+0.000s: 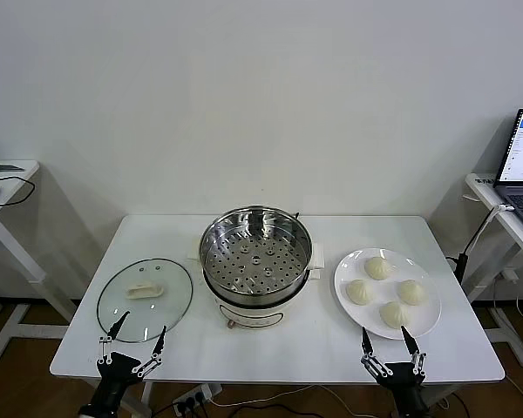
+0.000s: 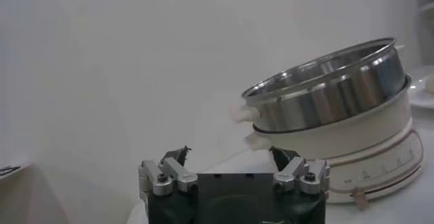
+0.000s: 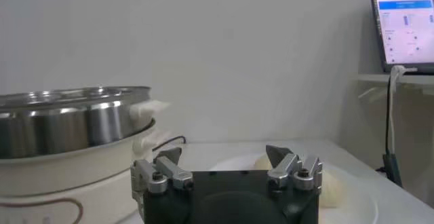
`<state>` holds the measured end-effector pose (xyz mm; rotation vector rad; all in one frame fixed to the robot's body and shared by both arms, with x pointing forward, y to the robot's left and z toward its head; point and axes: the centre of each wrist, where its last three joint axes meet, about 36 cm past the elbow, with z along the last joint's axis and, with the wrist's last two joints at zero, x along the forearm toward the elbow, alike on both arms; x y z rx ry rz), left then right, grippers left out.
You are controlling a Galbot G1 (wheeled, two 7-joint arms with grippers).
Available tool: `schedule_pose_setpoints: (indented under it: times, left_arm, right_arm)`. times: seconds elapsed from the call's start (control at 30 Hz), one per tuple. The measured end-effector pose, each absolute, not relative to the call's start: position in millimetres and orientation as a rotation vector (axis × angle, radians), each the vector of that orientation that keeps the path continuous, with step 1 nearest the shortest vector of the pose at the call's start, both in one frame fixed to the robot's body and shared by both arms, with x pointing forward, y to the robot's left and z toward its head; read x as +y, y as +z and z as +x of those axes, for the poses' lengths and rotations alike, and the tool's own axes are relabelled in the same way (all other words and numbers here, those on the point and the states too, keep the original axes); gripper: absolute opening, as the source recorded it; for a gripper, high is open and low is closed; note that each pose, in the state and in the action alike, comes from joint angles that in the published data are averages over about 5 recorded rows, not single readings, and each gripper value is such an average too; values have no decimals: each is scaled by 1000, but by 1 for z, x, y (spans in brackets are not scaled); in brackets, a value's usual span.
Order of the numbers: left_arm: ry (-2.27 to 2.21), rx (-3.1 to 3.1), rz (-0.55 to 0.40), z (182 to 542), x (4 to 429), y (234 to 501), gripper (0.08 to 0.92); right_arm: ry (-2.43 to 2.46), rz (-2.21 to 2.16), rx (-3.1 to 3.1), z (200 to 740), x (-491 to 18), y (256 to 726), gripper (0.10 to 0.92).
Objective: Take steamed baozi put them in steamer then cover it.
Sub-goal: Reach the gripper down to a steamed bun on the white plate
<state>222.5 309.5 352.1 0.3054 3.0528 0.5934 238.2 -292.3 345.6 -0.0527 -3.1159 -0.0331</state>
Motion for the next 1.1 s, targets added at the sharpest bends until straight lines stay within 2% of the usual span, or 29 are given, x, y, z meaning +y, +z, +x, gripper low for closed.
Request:
schedule_pose_setpoints:
  times: [0.2, 0.57, 0.83, 1.1]
  left_arm:
    - [584, 3043, 315, 221, 305, 357, 823]
    - [563, 3018, 316, 220, 298, 366, 823]
    - [560, 3022, 312, 216, 294, 369, 823]
    - [577, 3031, 285, 213, 293, 369, 823]
  right_arm:
    - [-17, -133, -3122, 290, -311, 364, 823]
    - [-13, -115, -3109, 447, -367, 401, 823]
    - [219, 318, -3004, 547, -420, 428, 823]
    - [621, 901, -2651, 619, -459, 465, 823]
